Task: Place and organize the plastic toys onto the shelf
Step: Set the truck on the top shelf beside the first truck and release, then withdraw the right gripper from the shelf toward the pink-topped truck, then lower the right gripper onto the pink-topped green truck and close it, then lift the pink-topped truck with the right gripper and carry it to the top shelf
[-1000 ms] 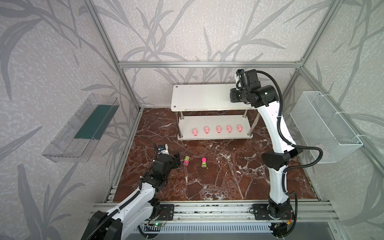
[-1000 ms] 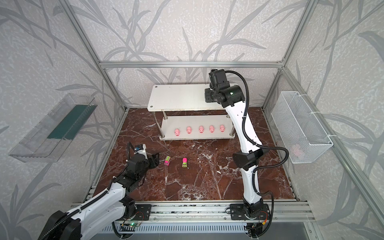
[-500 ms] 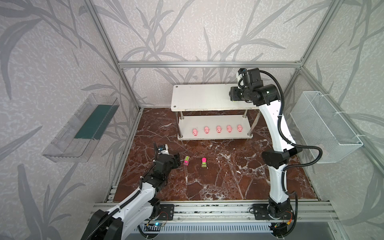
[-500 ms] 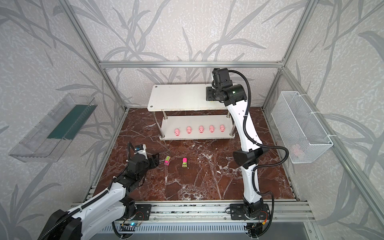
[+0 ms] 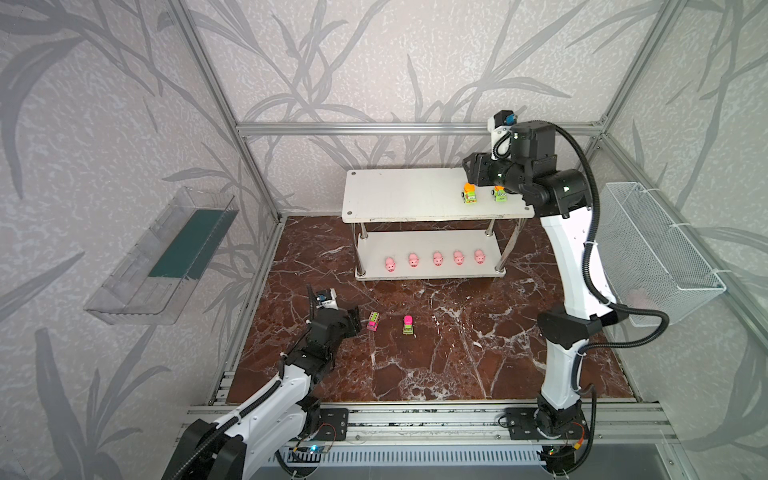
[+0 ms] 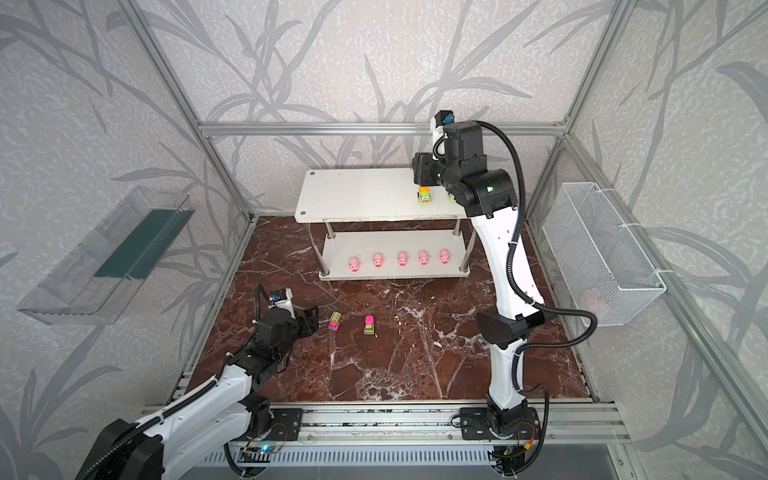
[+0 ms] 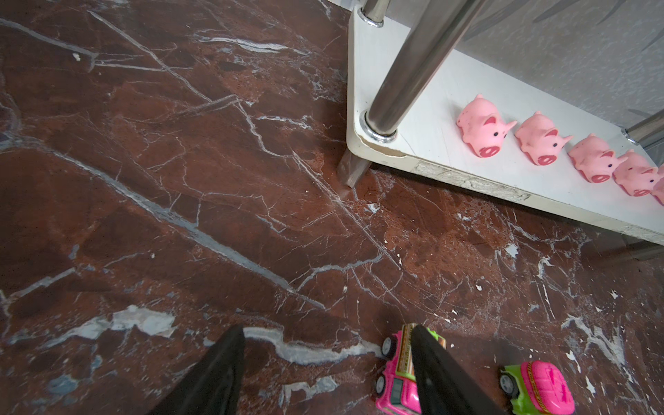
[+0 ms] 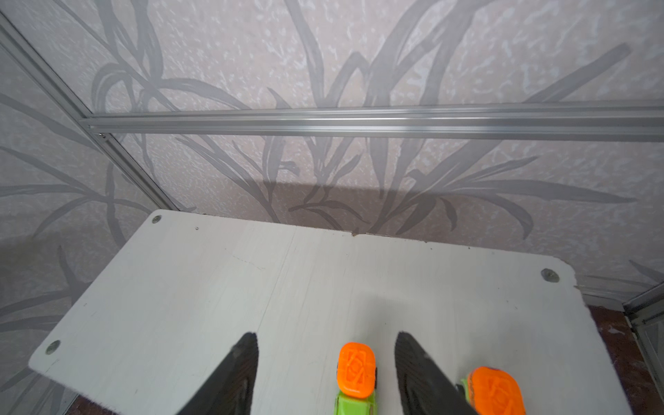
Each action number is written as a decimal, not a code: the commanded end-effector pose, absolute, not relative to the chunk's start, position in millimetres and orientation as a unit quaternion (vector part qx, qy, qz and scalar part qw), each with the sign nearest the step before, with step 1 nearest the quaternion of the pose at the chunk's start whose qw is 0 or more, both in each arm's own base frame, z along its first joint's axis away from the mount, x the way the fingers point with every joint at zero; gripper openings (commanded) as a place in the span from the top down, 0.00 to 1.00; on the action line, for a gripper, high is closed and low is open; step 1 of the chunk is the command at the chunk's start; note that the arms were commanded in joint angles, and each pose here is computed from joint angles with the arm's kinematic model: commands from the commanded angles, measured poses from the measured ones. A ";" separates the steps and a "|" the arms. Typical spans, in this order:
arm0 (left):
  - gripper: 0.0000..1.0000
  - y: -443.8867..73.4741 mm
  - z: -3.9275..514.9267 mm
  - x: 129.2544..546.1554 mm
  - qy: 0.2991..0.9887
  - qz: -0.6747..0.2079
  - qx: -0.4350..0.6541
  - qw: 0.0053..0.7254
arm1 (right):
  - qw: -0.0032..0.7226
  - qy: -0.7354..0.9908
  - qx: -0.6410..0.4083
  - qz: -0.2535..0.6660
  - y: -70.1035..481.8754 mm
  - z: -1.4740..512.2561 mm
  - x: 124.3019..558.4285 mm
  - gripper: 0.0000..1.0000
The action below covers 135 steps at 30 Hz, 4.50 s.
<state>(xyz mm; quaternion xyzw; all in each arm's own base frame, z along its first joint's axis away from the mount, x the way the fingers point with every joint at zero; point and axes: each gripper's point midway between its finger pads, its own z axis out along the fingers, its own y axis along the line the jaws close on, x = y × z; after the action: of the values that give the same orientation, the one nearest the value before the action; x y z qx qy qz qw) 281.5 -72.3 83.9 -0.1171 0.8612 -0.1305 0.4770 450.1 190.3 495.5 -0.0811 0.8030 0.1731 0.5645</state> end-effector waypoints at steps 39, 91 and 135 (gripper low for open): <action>0.14 -82.3 162.3 304.8 0.814 -0.170 -0.129 0.541 | 0.285 0.911 -0.237 0.182 334.9 107.9 210.6 0.34; 0.19 -82.0 131.6 308.8 0.828 -0.154 -0.130 0.524 | 0.278 0.943 -0.151 0.104 347.4 38.9 280.1 0.77; 0.19 -83.4 120.5 305.9 0.832 -0.160 -0.130 0.515 | 0.518 0.840 -0.138 0.080 254.8 434.4 401.6 0.80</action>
<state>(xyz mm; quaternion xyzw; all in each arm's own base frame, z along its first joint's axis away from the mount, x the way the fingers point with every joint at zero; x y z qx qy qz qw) 306.2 -83.9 118.2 -0.1241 0.8373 -0.1534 0.5098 393.8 257.8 447.7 -0.1201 0.8268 0.0979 0.5408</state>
